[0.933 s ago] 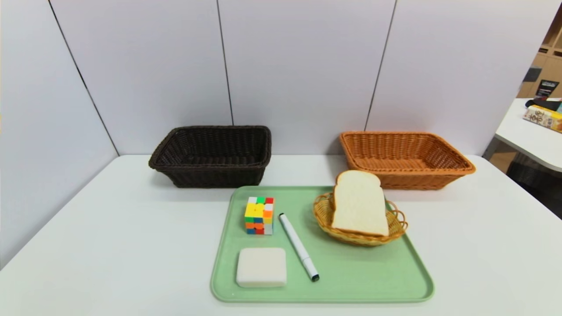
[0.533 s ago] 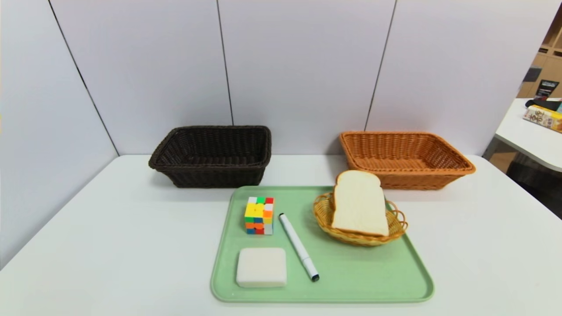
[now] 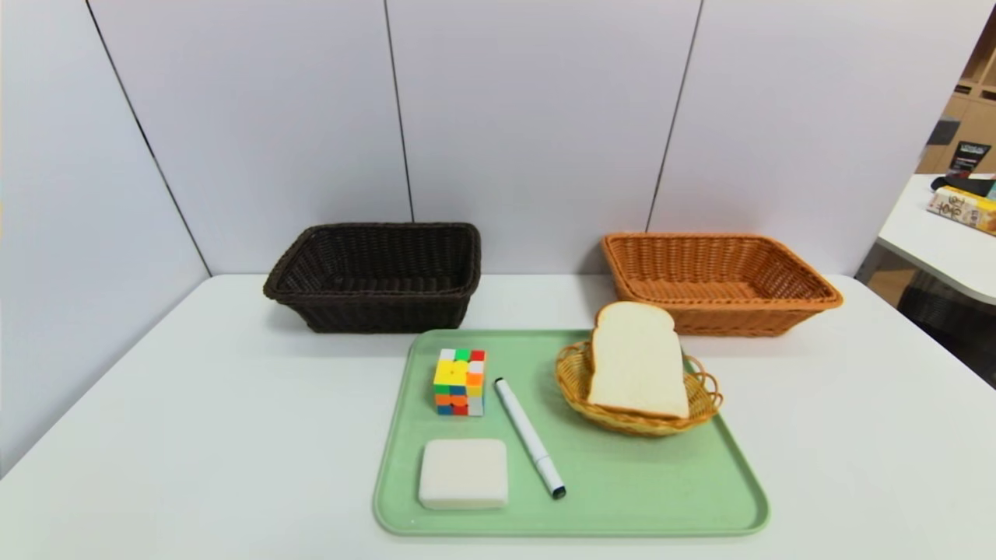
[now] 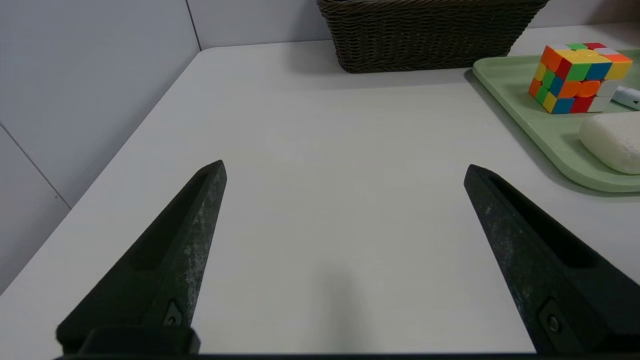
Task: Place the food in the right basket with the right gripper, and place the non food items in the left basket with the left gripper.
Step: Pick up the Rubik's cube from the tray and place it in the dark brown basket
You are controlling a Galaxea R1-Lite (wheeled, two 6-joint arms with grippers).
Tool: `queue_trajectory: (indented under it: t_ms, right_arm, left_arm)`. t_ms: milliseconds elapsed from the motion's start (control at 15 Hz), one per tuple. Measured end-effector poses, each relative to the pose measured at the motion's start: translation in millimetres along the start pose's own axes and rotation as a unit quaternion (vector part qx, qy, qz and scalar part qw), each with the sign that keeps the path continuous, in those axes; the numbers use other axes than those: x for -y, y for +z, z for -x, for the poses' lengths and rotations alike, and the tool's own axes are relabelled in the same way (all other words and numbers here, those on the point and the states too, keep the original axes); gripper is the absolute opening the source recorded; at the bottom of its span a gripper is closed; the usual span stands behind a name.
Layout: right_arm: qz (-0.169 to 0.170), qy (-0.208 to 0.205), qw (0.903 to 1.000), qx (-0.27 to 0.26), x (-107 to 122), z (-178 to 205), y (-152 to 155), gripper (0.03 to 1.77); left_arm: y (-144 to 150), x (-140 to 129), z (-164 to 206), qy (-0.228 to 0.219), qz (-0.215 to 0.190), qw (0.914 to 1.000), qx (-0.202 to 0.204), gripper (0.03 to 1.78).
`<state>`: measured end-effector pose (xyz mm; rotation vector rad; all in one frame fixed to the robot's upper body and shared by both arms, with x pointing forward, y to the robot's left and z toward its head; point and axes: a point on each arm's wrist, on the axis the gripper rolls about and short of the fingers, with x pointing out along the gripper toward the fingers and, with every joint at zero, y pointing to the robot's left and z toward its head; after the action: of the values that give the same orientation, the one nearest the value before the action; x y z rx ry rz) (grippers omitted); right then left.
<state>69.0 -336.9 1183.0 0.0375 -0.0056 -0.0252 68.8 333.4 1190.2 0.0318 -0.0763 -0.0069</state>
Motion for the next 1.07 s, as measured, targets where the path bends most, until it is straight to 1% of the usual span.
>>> queue_trajectory:
  t_ms: [267,333,467,600,733,867,1067]
  right_arm:
    - [0.000,0.000,1.0000,0.000,0,0,0,1.70]
    - [0.001,-0.001,1.0000,0.002,0,0,1,1.70]
    - [-0.005,0.001,0.9999,0.016,0,4,13,1.70]
    - [-0.010,0.005,0.9997,0.020,-1,11,33,1.70]
    - [-0.012,0.005,0.9999,0.008,-2,14,56,1.70]
    - [-0.012,0.006,0.9997,-0.020,-3,11,79,1.70]
    - [-0.011,0.005,0.9965,-0.082,-5,-5,111,1.70]
  left_arm:
    - [0,0,0,-0.003,0.000,1.0000,-0.003,1.69]
    - [8,0,2,-0.006,0.000,1.0000,0.004,1.69]
    - [24,0,6,-0.009,0.007,0.9999,-0.007,1.69]
    - [42,-1,7,-0.009,0.022,0.9993,-0.027,1.69]
    - [64,-2,5,-0.010,0.027,0.9981,-0.054,1.69]
    - [87,-2,-1,-0.011,0.029,0.9959,-0.085,1.69]
    - [119,-3,-20,-0.012,0.030,0.9887,-0.146,1.69]
